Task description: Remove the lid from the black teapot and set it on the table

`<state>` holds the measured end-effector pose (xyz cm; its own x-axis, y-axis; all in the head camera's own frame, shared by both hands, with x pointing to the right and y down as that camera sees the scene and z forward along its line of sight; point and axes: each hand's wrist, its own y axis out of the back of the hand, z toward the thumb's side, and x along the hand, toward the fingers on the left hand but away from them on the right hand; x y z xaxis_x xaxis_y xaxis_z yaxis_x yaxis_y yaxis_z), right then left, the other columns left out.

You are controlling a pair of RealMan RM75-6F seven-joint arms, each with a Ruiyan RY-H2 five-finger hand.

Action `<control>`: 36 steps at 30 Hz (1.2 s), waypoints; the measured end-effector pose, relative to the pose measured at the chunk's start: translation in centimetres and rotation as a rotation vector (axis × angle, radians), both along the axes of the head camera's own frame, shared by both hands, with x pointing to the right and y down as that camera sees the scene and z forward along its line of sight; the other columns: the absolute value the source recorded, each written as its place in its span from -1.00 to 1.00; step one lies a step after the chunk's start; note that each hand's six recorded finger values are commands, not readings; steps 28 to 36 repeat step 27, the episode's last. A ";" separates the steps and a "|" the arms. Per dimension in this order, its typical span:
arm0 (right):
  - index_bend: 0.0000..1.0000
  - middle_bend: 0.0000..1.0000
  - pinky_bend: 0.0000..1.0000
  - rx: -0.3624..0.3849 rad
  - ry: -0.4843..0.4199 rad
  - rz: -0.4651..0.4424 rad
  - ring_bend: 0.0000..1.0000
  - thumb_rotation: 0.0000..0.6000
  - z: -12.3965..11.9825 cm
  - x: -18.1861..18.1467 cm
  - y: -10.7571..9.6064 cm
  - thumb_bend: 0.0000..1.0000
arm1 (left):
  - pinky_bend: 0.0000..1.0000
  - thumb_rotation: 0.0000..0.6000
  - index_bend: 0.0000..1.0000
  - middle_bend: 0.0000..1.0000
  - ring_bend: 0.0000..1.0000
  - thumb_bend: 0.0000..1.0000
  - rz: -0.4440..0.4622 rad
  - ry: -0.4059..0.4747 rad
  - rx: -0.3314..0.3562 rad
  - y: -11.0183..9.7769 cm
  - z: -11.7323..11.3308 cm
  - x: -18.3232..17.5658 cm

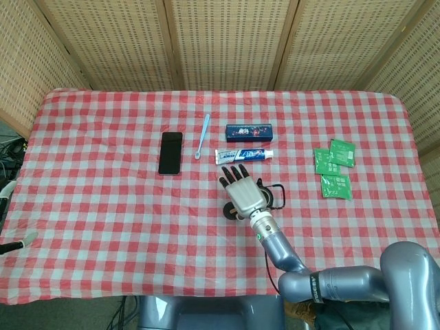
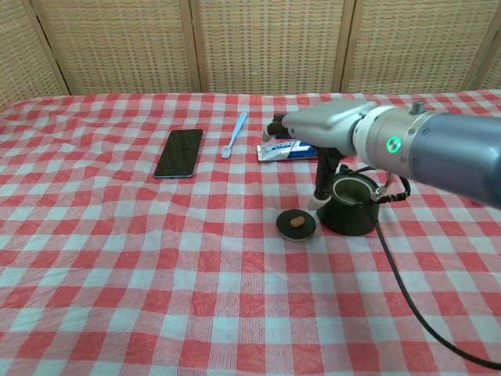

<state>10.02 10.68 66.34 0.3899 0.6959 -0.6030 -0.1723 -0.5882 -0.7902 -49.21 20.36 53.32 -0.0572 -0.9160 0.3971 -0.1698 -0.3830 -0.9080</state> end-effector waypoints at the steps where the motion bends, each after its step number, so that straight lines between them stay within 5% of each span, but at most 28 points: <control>1: -0.72 -1.00 -1.00 0.015 -0.010 0.013 -1.00 1.00 -0.6 0.5 -0.5 -0.66 | -1.00 1.00 -1.00 -1.00 -1.00 -1.00 0.002 0.000 0.001 0.0 0.0 0.0; 8: -0.86 -1.00 -1.00 0.142 -0.070 0.080 -1.00 1.00 -5.0 6.2 -3.4 -0.71 | -1.00 1.00 -1.00 -1.00 -1.00 -1.00 0.020 0.002 0.003 0.2 0.0 0.5; 14: -1.00 -1.00 -1.00 0.224 -0.131 0.150 -1.00 1.00 -7.5 13.0 -3.7 -1.00 | -1.00 1.00 -1.00 -1.00 -1.00 -1.00 0.031 0.007 0.014 0.3 -0.2 0.7; 18: -1.00 -1.00 -1.00 0.239 -0.170 0.233 -1.00 1.00 -8.0 18.3 -2.5 -1.00 | -1.00 1.00 -1.00 -1.00 -1.00 -1.00 0.041 0.014 0.028 0.5 -0.6 1.0; 27: -1.00 -1.00 -1.00 0.321 -0.151 0.325 -1.00 1.00 -8.9 29.2 4.7 -1.00 | -1.00 1.00 -1.00 -1.00 -1.00 -1.00 0.084 0.037 0.045 1.5 -1.3 2.0; 36: -1.00 -1.00 -1.00 0.321 -0.151 0.325 -1.00 1.00 -8.9 29.2 4.7 -1.00 | -1.00 1.00 -1.00 -1.00 -1.00 -1.00 0.084 0.037 0.045 1.5 -1.3 2.0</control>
